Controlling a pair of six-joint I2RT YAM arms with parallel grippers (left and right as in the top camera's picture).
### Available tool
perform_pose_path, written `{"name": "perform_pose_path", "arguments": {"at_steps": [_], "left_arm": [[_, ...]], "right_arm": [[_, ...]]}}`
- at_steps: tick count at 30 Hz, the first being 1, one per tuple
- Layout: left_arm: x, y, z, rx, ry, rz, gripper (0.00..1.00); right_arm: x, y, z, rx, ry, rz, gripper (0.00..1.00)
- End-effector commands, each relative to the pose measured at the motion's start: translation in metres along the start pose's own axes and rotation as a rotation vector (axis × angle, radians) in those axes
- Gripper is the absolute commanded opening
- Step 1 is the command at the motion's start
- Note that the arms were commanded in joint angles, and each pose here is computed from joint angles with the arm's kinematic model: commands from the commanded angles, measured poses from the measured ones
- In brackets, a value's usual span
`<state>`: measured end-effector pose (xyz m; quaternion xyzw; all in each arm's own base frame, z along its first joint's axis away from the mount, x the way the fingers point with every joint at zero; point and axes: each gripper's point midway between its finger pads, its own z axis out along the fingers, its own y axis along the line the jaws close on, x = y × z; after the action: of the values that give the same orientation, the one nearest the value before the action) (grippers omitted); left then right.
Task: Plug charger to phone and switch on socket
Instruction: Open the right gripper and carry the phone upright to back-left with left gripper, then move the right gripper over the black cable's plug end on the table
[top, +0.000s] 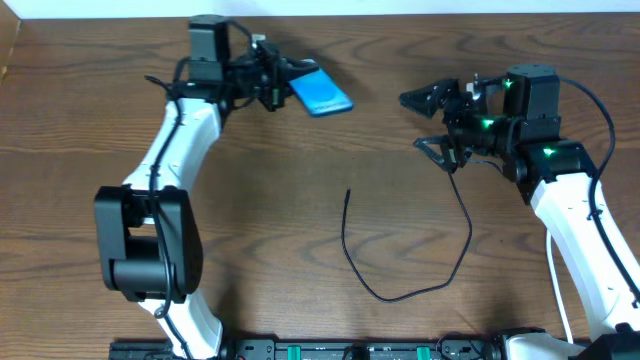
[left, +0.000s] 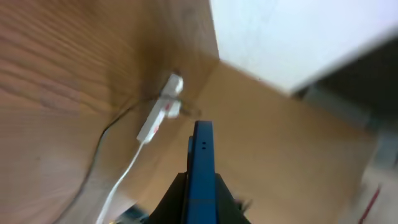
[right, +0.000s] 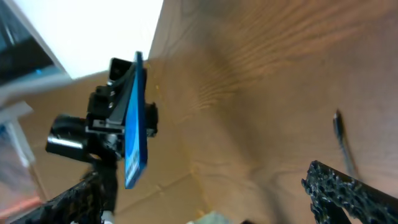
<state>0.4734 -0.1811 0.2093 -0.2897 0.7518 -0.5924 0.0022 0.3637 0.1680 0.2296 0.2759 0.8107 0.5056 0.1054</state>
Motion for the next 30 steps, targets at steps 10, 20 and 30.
{"name": "perform_pose_path", "arguments": {"at_steps": [10,20,30], "left_arm": [[0.03,-0.024,-0.06,0.188,0.242,0.377,0.07],[0.019,-0.026,-0.081,0.214,0.226,0.369,0.07],[0.018,-0.026,-0.082,0.215,0.223,0.368,0.07]], "right_arm": [[0.043,-0.009,0.039,0.166,-0.033,-0.335,0.99],[0.084,-0.083,0.082,0.53,-0.081,-0.371,0.99],[0.091,-0.14,0.119,0.668,-0.024,-0.254,0.93]]}}
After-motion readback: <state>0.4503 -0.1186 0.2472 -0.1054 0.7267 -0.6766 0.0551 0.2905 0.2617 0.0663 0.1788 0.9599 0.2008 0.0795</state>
